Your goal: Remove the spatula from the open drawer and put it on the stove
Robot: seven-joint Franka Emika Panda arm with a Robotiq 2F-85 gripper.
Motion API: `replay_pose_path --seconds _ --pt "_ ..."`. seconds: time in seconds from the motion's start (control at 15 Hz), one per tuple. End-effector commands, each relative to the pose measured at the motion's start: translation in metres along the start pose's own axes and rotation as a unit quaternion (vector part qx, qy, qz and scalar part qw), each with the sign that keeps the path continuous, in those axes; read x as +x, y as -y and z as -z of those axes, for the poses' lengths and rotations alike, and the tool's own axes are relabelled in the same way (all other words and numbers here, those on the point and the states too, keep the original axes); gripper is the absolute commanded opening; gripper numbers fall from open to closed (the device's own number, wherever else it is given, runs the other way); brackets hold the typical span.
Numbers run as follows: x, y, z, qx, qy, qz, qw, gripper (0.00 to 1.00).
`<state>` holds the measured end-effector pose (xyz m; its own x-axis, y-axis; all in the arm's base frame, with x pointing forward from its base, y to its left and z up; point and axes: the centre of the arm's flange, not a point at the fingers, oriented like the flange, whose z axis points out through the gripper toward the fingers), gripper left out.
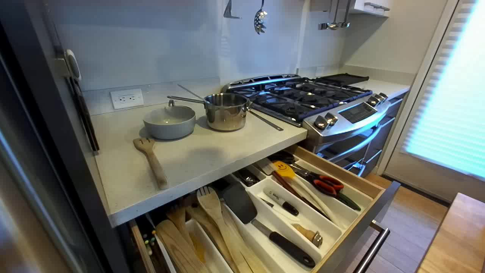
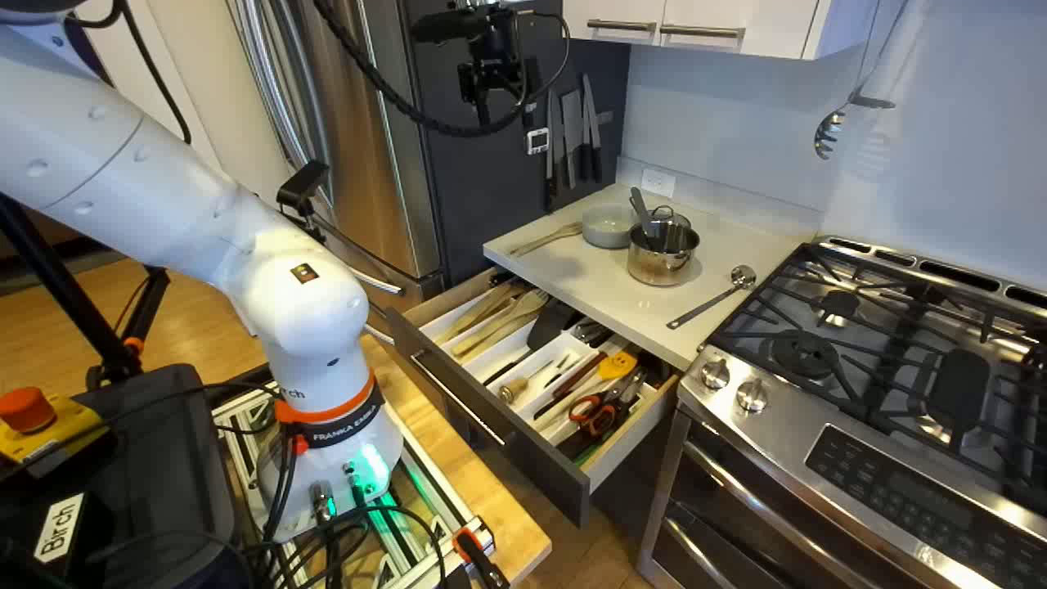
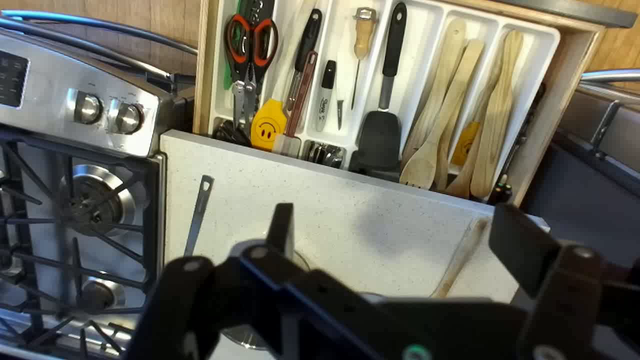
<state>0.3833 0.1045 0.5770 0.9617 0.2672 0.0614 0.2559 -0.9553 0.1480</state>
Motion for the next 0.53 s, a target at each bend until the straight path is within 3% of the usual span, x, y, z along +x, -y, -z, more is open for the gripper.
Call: replay_pose_path --seconds 0.0,0.33,0.47 --pt "0.0 0.0 0.0 0.0 0.0 0.0 1.0 1.0" --pt "0.0 0.0 0.0 0.0 0.0 0.0 1.0 1.0" --pt "0.0 0.009 -0.024 0.005 0.025 -0.004 0.9997 1.0"
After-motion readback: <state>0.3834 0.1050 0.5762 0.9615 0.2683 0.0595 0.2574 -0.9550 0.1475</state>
